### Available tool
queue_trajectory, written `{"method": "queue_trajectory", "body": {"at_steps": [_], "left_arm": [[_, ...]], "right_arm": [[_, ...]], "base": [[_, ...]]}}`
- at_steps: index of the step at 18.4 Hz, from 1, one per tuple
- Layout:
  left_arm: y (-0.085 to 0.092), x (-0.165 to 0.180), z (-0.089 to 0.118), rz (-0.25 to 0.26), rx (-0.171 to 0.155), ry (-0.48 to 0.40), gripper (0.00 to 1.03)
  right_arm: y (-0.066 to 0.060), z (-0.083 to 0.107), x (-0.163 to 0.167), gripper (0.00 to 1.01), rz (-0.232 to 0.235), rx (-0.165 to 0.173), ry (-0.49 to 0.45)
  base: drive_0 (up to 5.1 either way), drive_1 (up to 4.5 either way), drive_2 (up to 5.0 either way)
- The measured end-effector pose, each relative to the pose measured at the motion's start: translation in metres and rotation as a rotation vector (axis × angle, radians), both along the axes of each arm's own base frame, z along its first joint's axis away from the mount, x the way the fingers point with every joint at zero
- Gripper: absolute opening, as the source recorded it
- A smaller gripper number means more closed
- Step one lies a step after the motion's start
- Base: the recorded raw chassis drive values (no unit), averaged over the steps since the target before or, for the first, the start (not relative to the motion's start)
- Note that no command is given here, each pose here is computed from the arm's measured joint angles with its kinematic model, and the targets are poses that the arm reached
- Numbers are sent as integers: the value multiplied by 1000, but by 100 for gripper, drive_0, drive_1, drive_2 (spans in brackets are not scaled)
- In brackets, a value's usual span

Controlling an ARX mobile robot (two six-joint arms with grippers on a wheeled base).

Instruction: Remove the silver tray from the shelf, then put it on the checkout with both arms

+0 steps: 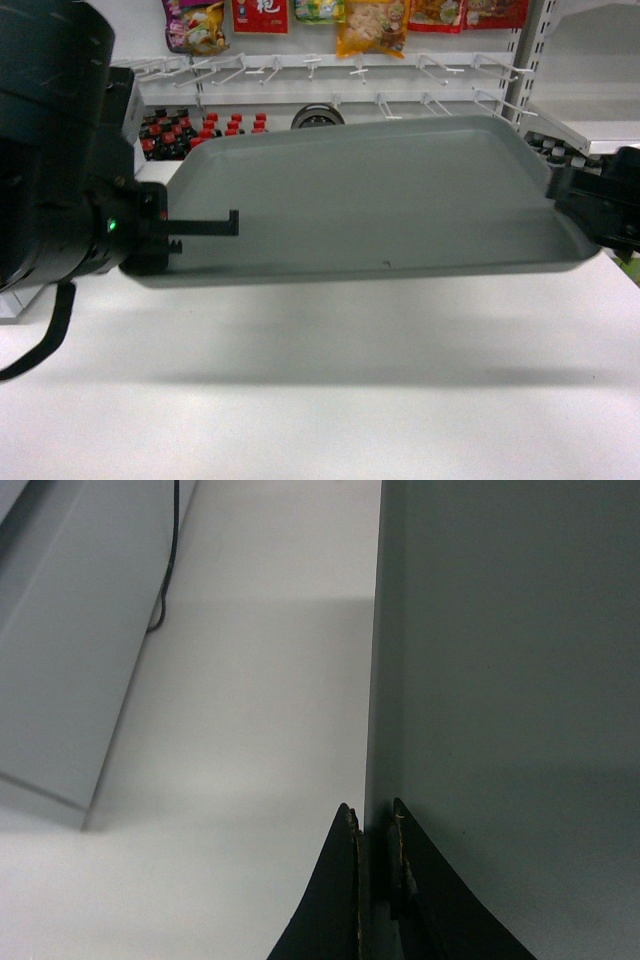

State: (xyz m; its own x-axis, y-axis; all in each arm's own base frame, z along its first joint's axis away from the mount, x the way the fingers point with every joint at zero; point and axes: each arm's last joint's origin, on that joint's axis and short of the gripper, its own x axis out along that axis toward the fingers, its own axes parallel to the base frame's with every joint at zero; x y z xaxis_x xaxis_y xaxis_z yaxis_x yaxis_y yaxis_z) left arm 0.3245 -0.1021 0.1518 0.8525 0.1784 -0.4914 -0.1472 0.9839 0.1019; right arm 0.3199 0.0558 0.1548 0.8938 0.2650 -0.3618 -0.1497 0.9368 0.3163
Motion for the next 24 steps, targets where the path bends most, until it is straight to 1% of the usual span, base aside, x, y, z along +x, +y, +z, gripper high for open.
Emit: {"method": "queue_trajectory", "body": {"at_steps": [1,2,3,4,5,7,8,9,10,11,12,13,14,15,16,17,18,19,20,21,22,23,24], "left_arm": [[-1,20,-2,-5,22,-6,4],[-3,36,-7,-14,30,10,4],[-4,51,-13,-21,44,14,4],[-6,65,-20,-28,65,32,4],[-9,78,-29,-35,91,68,4],[-12,89,-48,-40,123,98,4],[-12,89,-62,-32,133,147,4],[-13,88,-78,-25,140,194,4],[-14,85,-91,6,141,229,3],[-16,83,-102,35,152,240,3],[-20,84,-102,58,126,222,19],[-19,73,-81,9,10,138,48],[-18,67,-65,-9,-9,83,55],[-17,63,-51,-32,-22,35,61],[-15,56,-21,-49,-32,-68,70],[-14,53,2,-79,-39,-184,73],[-12,48,22,-134,-87,-364,66],[-1,36,32,-166,-102,-482,57],[13,19,26,-169,-99,-518,48],[23,6,14,-161,-87,-508,40],[37,-13,0,-154,-72,-474,29],[46,-26,-2,-146,-66,-465,20],[54,-43,8,-156,-74,-509,8]], "right_arm": [[3,-5,19,3,-4,-16,-5],[6,-11,34,3,-9,-28,-2],[10,-19,47,3,-16,-44,9],[12,-27,61,3,-21,-57,27],[15,-39,74,3,-26,-67,67],[16,-64,85,3,-39,-85,132],[19,-80,89,3,-45,-104,170],[21,-98,89,3,-50,-126,227],[24,-110,88,3,-47,-145,236],[29,-115,86,5,-29,-167,242],[32,-117,83,24,-17,-195,237],[24,-90,67,53,2,-143,173],[20,-73,62,61,6,-115,136],[18,-59,61,66,-3,-102,99],[17,-38,64,67,-60,-100,-99],[11,-29,62,59,-140,-131,-237],[6,-28,51,52,-189,-177,-309],[-1,-36,28,43,-202,-223,-323],[-9,-45,7,34,-204,-254,-306],[-15,-45,-5,26,-211,-272,-302],[-23,-35,-18,15,-221,-280,-323],[-26,-24,-28,6,-225,-275,-360],[-29,-16,-44,3,-219,-272,-386]], "base": [[0,0,0],[0,0,0],[0,0,0],[0,0,0],[0,0,0],[0,0,0],[0,0,0],[0,0,0],[0,0,0],[0,0,0],[0,0,0],[0,0,0],[0,0,0],[0,0,0],[0,0,0],[0,0,0],[0,0,0],[0,0,0],[0,0,0],[0,0,0],[0,0,0],[0,0,0],[0,0,0]]}}
